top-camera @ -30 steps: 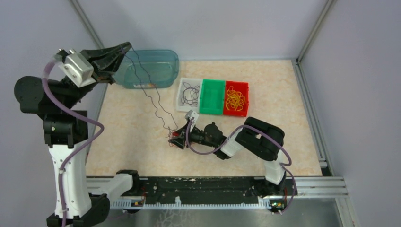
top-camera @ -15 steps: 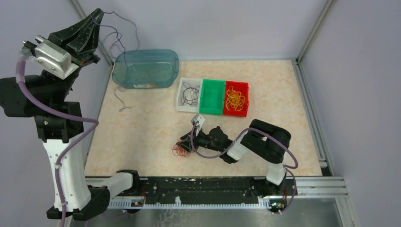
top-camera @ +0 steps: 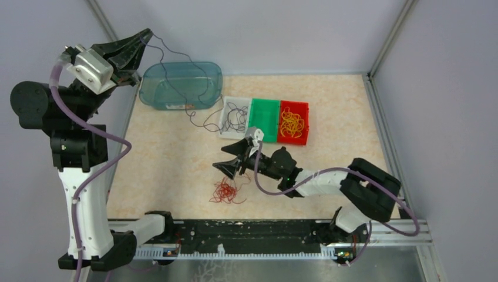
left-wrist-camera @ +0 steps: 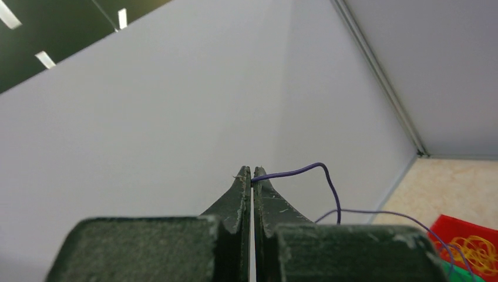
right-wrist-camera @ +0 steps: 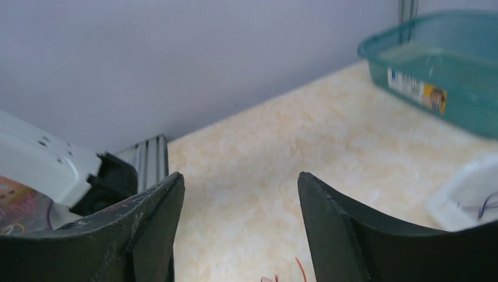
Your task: Untangle the cables
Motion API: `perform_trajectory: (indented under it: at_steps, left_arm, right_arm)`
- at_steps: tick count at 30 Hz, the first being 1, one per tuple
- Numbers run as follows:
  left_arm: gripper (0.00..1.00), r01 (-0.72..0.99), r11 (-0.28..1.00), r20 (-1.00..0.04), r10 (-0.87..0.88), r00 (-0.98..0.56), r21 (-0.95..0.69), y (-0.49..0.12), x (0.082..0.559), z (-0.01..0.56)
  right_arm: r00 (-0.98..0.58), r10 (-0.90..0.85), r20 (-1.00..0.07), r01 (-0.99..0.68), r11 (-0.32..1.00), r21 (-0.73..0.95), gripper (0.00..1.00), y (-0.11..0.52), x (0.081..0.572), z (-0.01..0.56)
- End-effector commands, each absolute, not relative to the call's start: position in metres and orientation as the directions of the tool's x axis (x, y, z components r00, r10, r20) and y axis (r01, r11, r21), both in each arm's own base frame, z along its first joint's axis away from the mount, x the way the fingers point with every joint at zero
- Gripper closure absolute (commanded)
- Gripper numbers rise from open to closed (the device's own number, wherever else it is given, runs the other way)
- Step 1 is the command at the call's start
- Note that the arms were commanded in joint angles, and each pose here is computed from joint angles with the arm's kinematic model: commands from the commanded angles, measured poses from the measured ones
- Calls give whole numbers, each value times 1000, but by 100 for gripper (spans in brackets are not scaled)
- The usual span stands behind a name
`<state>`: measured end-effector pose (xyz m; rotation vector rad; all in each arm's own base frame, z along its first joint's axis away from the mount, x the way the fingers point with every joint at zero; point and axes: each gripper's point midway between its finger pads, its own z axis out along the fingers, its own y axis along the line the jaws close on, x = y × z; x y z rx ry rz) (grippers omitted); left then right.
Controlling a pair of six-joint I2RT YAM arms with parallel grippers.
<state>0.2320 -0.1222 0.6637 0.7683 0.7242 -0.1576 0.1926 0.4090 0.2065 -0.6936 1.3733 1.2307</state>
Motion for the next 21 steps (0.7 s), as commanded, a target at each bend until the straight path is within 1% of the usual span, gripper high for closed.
perform_trajectory:
  at_steps: [1, 4, 8, 11, 12, 14, 17, 21]
  left_arm:
    - [100, 492, 633, -699, 113, 706, 598, -138, 226, 633]
    - [100, 538, 605, -725, 96, 682, 587, -143, 226, 617]
    - [100, 616, 547, -768, 81, 635, 567, -152, 225, 591]
    - [100, 657, 508, -788, 73, 611, 557, -156, 221, 574]
    - [100, 674, 492, -796, 69, 601, 551, -158, 219, 569]
    - [100, 722, 445, -821, 54, 568, 530, -164, 214, 557]
    - [100, 781, 403, -857, 18, 515, 477, -169, 207, 545]
    - [100, 823, 379, -888, -7, 460, 424, -172, 202, 532]
  right_arm:
    - [-67, 365, -929, -963, 220, 156, 27, 403, 178, 299]
    - [-10, 379, -925, -969, 224, 103, 26, 391, 171, 321]
    - [36, 352, -935, -965, 256, 59, 26, 373, 169, 328]
    - [42, 307, -951, -989, 146, 3, 24, 365, 151, 331]
    - [46, 294, -955, -990, 139, -5, 24, 363, 151, 332]
    - [76, 283, -956, -984, 174, -27, 23, 357, 158, 338]
    - [115, 314, -942, -974, 221, -45, 19, 355, 168, 359]
    - [130, 316, -940, -980, 187, -73, 18, 374, 180, 382]
